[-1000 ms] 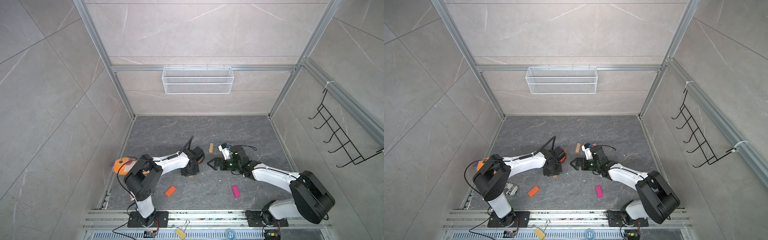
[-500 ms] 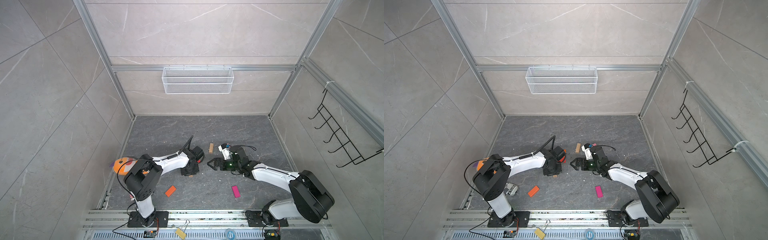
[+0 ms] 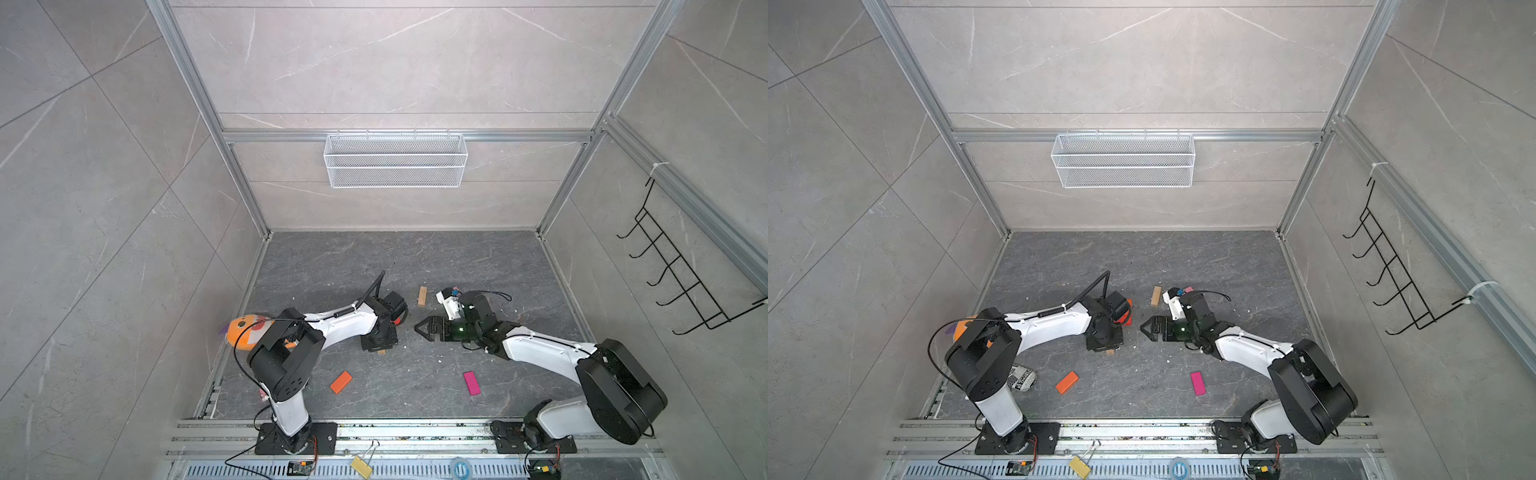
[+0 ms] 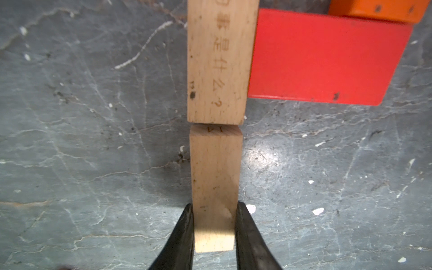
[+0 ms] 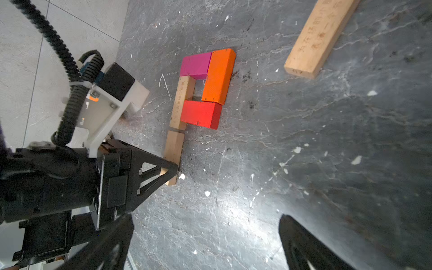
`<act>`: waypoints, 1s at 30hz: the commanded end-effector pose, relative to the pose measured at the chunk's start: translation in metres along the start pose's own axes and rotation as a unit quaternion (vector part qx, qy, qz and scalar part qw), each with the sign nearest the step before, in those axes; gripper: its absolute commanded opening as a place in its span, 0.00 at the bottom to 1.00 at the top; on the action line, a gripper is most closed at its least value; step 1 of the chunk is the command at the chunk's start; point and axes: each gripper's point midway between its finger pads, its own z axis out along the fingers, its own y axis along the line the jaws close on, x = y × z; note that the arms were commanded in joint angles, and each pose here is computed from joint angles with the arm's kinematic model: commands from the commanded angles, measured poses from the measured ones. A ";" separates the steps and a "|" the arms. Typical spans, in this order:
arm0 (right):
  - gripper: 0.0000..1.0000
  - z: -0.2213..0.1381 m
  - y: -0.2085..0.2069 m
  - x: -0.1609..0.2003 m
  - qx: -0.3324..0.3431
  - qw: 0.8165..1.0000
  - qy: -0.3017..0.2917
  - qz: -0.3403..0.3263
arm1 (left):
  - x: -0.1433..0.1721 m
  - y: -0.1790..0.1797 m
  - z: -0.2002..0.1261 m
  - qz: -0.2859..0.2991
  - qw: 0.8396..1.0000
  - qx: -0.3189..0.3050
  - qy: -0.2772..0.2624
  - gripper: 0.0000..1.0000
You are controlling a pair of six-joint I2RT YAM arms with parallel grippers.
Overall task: Assemble the letter p with building blocks
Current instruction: Assemble the building block at the center of the board.
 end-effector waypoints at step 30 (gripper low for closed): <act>1.00 0.006 -0.001 -0.002 -0.003 1.000 0.011 0.006 | -0.004 0.002 0.008 0.004 1.000 -0.002 0.004 0.29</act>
